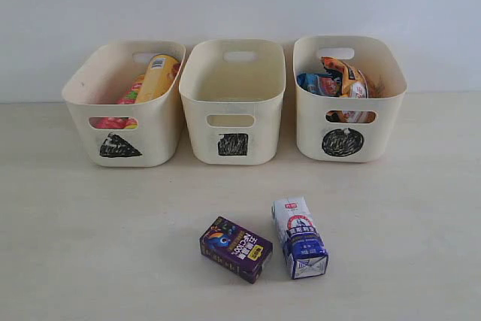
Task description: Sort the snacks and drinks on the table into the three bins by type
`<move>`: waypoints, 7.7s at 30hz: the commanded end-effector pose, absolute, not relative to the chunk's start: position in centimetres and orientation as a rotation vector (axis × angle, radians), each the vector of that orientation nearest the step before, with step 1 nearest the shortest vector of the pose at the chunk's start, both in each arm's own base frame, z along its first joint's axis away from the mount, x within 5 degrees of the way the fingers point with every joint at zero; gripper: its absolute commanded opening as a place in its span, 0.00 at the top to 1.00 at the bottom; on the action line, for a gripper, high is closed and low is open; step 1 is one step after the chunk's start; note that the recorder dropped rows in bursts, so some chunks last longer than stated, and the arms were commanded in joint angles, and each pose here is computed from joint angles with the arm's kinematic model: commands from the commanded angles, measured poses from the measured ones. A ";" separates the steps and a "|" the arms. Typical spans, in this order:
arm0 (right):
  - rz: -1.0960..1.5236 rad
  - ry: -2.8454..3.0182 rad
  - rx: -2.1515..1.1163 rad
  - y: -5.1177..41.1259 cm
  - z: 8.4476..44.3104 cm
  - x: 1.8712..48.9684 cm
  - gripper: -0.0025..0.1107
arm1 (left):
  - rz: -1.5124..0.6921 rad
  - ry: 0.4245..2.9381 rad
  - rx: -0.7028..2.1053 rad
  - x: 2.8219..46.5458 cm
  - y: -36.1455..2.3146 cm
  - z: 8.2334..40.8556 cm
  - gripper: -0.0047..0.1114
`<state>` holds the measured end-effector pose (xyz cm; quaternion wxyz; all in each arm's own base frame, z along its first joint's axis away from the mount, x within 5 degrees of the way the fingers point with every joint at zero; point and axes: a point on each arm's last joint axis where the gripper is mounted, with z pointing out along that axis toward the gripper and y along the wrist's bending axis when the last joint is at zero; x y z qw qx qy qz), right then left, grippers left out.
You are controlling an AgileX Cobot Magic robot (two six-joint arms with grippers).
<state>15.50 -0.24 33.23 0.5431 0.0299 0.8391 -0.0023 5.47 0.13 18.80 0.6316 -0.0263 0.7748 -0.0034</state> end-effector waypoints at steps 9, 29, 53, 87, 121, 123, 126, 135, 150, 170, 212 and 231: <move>-0.003 1.894 0.074 -0.3 34.3 13.5 0.98 | -0.015 1.775 -0.065 5.5 0.1 18.7 0.93; -0.044 1.709 -0.028 -0.1 25.6 7.6 0.98 | -0.015 1.775 -0.065 5.5 0.1 18.7 0.93; 0.024 1.684 0.005 0.1 20.8 5.6 0.98 | -0.015 1.775 -0.065 5.5 0.1 18.7 0.93; 0.039 1.804 0.010 0.2 18.4 5.4 0.98 | -0.015 1.775 -0.065 5.5 0.1 18.7 0.93; 0.039 1.804 0.011 0.2 18.4 5.4 0.98 | -0.258 1.093 -0.196 4.7 0.1 24.6 0.93; 0.039 1.804 0.011 0.2 18.4 5.4 0.98 | -0.255 1.033 -0.162 4.4 0.0 25.1 0.93; 0.039 1.804 0.011 0.2 18.4 5.4 0.98 | -0.294 0.988 -0.175 4.3 0.0 26.8 0.93; 0.039 1.804 0.011 0.2 18.4 5.4 0.98 | -0.359 1.061 -0.219 8.0 0.0 33.2 0.93; 0.039 1.806 0.011 0.2 18.4 5.4 0.98 | -0.137 1.508 0.112 18.6 -1.1 36.3 0.93; 0.043 1.806 0.013 0.2 18.4 5.4 0.98 | 0.073 2.229 0.893 24.5 -9.3 30.8 0.93; 0.043 1.806 0.013 0.2 18.4 5.4 0.98 | -0.224 1.819 2.293 31.7 -25.4 16.7 0.20; 0.048 1.811 0.019 0.2 18.4 5.4 0.98 | -0.357 1.784 2.444 34.0 -27.5 13.6 0.22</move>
